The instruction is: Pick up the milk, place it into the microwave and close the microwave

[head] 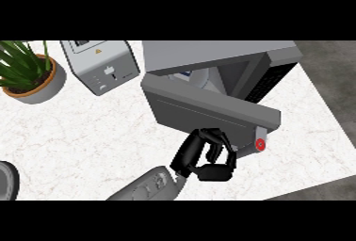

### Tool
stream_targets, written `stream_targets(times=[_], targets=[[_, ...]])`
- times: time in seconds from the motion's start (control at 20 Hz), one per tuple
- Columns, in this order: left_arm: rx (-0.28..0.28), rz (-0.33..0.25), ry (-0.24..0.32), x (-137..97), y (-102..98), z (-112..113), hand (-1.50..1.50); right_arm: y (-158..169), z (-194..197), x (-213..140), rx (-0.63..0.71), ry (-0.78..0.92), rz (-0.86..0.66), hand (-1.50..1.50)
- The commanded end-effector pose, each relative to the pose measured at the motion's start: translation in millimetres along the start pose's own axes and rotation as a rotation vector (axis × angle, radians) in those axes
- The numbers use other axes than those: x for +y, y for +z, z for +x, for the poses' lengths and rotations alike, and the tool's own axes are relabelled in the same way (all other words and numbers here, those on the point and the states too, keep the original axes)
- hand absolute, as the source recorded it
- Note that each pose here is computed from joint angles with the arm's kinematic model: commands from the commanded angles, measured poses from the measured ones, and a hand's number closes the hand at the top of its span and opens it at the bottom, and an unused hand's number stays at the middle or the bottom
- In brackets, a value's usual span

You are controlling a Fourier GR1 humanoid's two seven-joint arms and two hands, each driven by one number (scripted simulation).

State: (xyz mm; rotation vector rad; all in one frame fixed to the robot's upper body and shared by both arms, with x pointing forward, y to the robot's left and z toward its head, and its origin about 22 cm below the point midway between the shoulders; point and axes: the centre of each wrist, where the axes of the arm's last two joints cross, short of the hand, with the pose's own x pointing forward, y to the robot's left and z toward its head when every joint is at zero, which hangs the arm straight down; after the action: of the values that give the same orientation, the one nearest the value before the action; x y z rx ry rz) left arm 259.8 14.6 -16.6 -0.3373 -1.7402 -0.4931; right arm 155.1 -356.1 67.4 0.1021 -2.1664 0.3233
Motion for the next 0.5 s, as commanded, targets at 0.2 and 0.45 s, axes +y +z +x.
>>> stream_targets(times=[0.2, 0.45], targets=[[-0.042, 0.117, 0.078, 16.8, -35.4, 18.3, 1.5, -15.8, 13.9, -7.2, -0.015, -0.025, 0.053, -1.5], [-0.019, 0.162, 0.077, 29.4, -58.5, 26.2, 1.5, -29.7, 22.8, -14.9, -0.032, -0.006, 0.083, -1.5]])
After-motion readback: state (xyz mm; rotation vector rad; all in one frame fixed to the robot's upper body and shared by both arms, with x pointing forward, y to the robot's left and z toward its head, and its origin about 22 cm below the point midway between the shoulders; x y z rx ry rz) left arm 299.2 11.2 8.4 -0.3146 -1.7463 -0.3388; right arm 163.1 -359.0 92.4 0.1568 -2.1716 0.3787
